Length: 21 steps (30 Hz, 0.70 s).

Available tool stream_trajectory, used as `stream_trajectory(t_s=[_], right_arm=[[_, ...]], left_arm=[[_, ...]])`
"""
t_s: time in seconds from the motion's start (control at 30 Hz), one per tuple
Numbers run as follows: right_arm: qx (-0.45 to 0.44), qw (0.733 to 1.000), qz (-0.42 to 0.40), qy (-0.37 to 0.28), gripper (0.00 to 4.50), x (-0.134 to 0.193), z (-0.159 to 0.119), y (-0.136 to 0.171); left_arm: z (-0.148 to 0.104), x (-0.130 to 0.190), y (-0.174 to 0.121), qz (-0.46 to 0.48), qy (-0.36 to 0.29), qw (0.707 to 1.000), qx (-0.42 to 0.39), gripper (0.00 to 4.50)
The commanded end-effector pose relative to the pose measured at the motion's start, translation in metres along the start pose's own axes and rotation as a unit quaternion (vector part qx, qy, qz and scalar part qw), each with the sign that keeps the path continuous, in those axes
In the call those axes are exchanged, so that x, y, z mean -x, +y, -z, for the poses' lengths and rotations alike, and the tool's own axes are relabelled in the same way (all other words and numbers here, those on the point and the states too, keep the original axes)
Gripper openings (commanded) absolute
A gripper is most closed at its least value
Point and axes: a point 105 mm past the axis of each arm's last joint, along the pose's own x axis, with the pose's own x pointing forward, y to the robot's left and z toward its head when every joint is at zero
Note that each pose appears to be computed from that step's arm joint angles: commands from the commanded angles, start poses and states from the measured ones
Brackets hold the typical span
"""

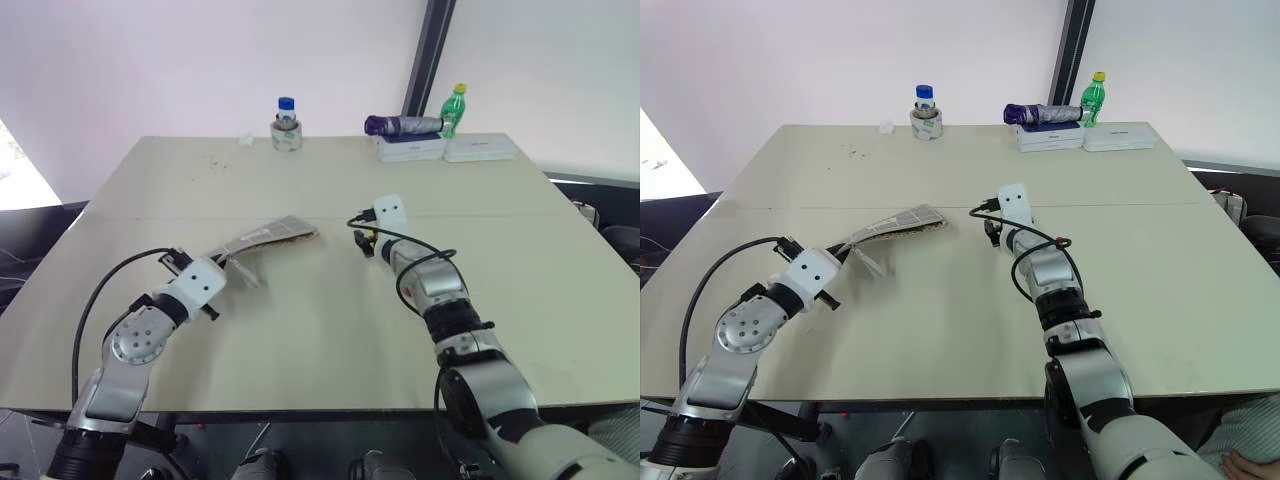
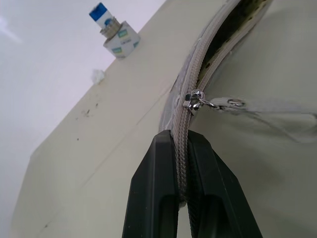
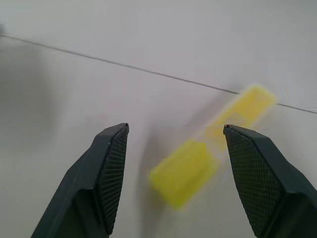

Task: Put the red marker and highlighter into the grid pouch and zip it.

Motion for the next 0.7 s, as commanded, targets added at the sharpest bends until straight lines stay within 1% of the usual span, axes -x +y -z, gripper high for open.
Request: stream_trajectory(t_s=[0.03, 0.13, 0.3, 0.4, 0.57, 0.7], right_arm=[[0.007, 0.999, 0.042, -0.024, 3.15, -0.005, -0.015, -0.010], [0.003, 0.999, 0.052, -0.016, 3.15, -0.008, -0.011, -0.009], [-0.056, 0.998, 0.030, 0.001, 3.15, -0.013, -0.004, 0.009], [-0.069, 0.997, 0.028, 0.009, 3.15, -0.014, -0.001, 0.013], [-0.060, 0.997, 0.035, 0.029, 3.15, -0.016, 0.010, 0.016], [-0.034, 0.998, 0.036, 0.042, 3.15, -0.017, 0.020, 0.019]], left_arm=[[-0.015, 0.003, 0.007, -0.018, -0.023, 1.000, -0.010, 0.00], [-0.015, 0.005, 0.005, -0.016, -0.022, 1.000, -0.009, 0.00], [-0.015, 0.006, 0.001, -0.012, -0.022, 1.000, -0.005, 0.00], [-0.016, 0.006, 0.000, -0.009, -0.023, 1.000, -0.008, 0.00], [-0.018, 0.004, -0.002, -0.004, -0.029, 1.000, -0.006, 0.00], [-0.019, 0.003, -0.002, -0.004, -0.030, 1.000, -0.006, 0.00]])
